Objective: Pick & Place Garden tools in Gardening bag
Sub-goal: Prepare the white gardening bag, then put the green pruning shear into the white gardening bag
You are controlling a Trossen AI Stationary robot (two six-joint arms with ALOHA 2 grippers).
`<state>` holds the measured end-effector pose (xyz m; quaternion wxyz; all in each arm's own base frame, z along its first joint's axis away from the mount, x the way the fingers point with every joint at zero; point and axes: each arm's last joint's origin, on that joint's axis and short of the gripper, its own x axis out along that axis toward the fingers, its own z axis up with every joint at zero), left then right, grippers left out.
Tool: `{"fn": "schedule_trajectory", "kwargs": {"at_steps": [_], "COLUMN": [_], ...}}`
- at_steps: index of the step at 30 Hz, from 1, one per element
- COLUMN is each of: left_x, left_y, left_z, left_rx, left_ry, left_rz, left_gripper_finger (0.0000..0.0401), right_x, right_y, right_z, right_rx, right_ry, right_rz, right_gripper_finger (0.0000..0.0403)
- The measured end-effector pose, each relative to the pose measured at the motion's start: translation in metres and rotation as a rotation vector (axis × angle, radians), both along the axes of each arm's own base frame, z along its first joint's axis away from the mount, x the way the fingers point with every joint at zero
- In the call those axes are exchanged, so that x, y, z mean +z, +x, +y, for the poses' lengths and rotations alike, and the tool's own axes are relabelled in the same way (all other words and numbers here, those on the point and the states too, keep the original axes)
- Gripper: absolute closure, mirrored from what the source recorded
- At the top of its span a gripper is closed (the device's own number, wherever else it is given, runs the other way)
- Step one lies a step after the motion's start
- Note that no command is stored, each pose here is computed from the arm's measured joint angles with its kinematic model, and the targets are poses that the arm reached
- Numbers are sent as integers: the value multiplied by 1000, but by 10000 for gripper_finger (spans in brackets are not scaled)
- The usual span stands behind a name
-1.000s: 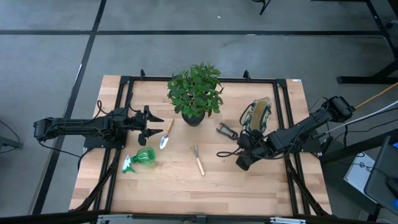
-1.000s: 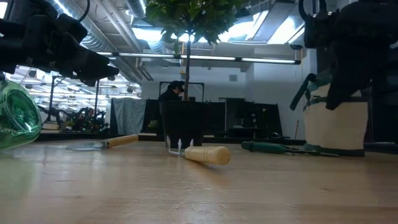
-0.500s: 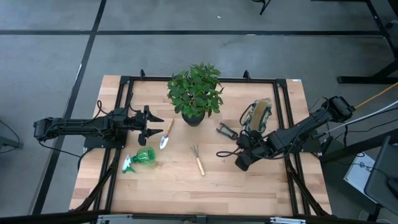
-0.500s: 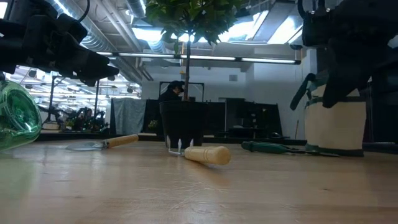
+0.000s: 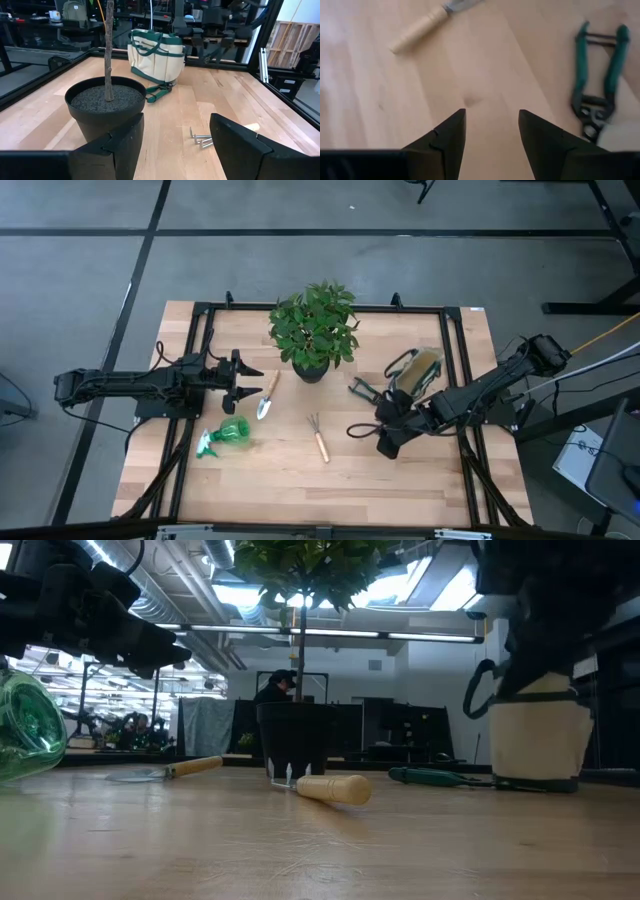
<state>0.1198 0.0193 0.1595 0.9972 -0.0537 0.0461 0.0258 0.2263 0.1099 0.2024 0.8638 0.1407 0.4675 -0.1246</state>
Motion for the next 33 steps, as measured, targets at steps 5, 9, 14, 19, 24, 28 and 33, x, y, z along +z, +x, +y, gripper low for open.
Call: {"fn": "schedule_trajectory", "kwargs": {"at_steps": [5, 9, 14, 19, 24, 28, 33], "left_x": [0, 0, 0, 0, 0, 0, 0], "left_y": [0, 0, 0, 0, 0, 0, 0], "left_z": [0, 0, 0, 0, 0, 0, 0], "left_rx": [0, 0, 0, 0, 0, 0, 0], "left_ry": [0, 0, 0, 0, 0, 0, 0], "left_rz": [0, 0, 0, 0, 0, 0, 0], "left_gripper_finger": [177, 177, 177, 177, 177, 177, 177], "right_x": [-7, -9, -9, 9, 48, 70, 73], "right_y": [-15, -27, -32, -28, -18, -9, -1], "right_z": [-8, -16, -22, -18, -8, -3, 4], "right_rx": [-60, -121, -150, -128, -58, -52, -23], "right_ry": [-69, -150, -273, -240, -236, -211, -176], "right_rz": [158, 267, 274, 283, 217, 120, 48], "right_gripper_finger": [220, 220, 220, 220, 220, 220, 220]}}
